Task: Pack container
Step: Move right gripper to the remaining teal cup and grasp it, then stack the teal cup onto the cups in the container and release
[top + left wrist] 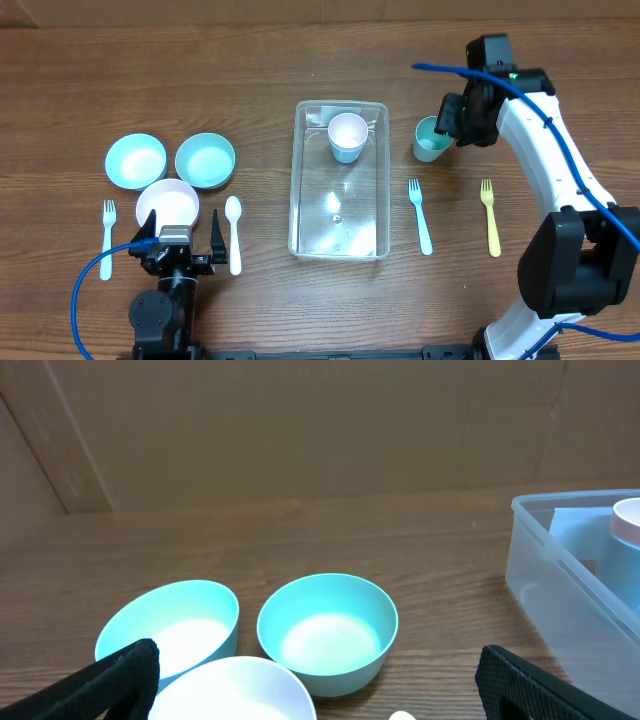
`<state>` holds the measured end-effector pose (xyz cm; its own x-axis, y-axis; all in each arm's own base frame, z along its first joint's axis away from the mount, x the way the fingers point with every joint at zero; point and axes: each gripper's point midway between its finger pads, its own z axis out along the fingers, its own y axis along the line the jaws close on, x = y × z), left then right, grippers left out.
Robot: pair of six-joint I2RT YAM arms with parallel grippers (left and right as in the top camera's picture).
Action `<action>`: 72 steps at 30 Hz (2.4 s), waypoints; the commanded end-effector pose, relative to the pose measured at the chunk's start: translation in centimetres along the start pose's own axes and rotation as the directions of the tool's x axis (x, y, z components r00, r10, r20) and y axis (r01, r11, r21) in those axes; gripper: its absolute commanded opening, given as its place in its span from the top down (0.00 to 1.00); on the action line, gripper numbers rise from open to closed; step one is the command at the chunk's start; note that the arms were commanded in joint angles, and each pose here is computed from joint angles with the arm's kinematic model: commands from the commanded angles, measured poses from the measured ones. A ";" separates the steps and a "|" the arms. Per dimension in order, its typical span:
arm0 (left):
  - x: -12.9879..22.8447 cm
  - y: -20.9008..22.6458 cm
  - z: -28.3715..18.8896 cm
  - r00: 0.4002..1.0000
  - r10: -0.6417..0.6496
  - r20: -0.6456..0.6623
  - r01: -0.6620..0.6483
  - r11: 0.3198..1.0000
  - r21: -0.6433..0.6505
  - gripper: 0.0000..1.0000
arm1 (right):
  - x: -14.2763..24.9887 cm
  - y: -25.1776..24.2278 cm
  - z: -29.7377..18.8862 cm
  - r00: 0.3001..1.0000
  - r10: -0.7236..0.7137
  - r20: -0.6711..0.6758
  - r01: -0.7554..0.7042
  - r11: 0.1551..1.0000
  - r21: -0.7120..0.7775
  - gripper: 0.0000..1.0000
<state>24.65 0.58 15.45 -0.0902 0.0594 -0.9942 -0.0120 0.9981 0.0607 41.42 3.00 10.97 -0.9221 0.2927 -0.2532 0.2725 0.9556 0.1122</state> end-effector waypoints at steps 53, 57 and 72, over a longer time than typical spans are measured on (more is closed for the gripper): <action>0.0 0.0 0.0 1.000 0.019 0.008 -0.019 1.000 0.006 0.00 | -0.9 10.0 -14.0 0.935 -0.232 0.268 0.274 0.953 -0.128 0.96; 0.0 0.0 0.0 1.000 0.019 0.008 -0.019 1.000 0.005 0.00 | 0.7 12.3 -14.2 0.914 -0.299 0.274 0.339 0.934 -0.111 0.96; 0.0 0.0 0.0 1.000 0.019 0.008 -0.019 1.000 0.006 0.00 | 3.2 14.5 -8.3 0.911 -0.383 0.154 0.398 0.914 -0.081 0.96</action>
<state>24.65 0.58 15.45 -0.0902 0.0594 -0.9942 -0.0120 0.9981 0.0607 39.58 17.16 21.47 -0.8906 -0.0811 -0.4476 -0.1335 0.9872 0.0868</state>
